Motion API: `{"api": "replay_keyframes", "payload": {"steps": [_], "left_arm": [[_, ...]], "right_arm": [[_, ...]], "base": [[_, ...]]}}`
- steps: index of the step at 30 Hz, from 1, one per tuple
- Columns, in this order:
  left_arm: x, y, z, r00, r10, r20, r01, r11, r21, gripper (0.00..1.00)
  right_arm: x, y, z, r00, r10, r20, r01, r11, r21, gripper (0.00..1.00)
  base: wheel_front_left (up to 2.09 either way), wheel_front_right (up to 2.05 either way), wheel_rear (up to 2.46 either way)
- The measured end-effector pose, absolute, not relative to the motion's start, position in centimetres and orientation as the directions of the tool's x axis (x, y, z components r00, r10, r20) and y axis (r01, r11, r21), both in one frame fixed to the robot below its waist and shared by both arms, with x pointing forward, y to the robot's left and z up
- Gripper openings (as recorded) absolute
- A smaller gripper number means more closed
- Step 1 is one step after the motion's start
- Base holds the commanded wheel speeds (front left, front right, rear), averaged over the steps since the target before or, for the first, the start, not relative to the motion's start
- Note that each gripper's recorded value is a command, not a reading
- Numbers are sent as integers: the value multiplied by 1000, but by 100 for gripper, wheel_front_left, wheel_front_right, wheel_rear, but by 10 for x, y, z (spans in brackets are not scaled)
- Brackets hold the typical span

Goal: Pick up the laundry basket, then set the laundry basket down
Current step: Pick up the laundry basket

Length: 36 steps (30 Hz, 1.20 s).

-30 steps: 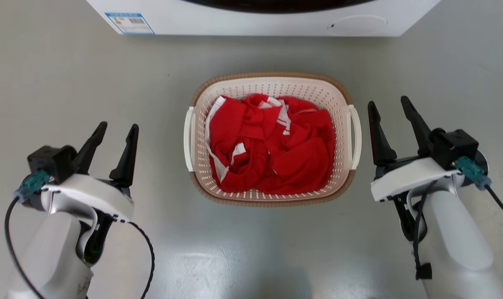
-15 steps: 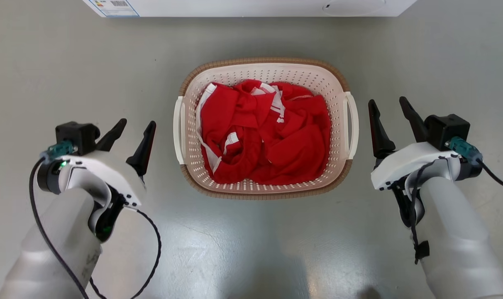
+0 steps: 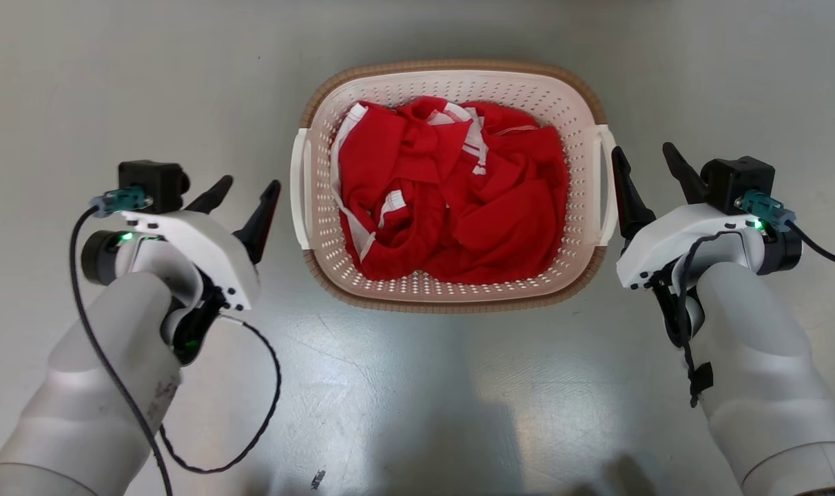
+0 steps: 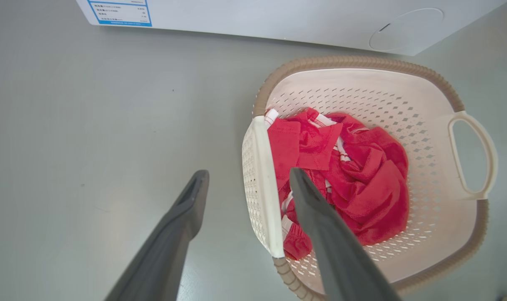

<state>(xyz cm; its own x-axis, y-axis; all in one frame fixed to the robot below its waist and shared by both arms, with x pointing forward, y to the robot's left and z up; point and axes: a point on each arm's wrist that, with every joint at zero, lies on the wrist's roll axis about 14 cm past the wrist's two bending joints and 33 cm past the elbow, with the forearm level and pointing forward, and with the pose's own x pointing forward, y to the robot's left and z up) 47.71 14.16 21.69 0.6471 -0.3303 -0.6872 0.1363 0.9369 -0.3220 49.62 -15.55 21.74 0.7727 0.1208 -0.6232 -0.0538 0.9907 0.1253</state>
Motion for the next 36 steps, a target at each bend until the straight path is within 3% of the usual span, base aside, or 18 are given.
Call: {"api": "replay_keyframes", "payload": {"steps": [36], "left_arm": [[469, 122, 157, 531, -381, -757, 191, 924, -331, 100]], "right_arm": [[473, -140, 158, 680, 169, -714, -53, 982, 182, 100]], "base": [[0, 0, 0]]}}
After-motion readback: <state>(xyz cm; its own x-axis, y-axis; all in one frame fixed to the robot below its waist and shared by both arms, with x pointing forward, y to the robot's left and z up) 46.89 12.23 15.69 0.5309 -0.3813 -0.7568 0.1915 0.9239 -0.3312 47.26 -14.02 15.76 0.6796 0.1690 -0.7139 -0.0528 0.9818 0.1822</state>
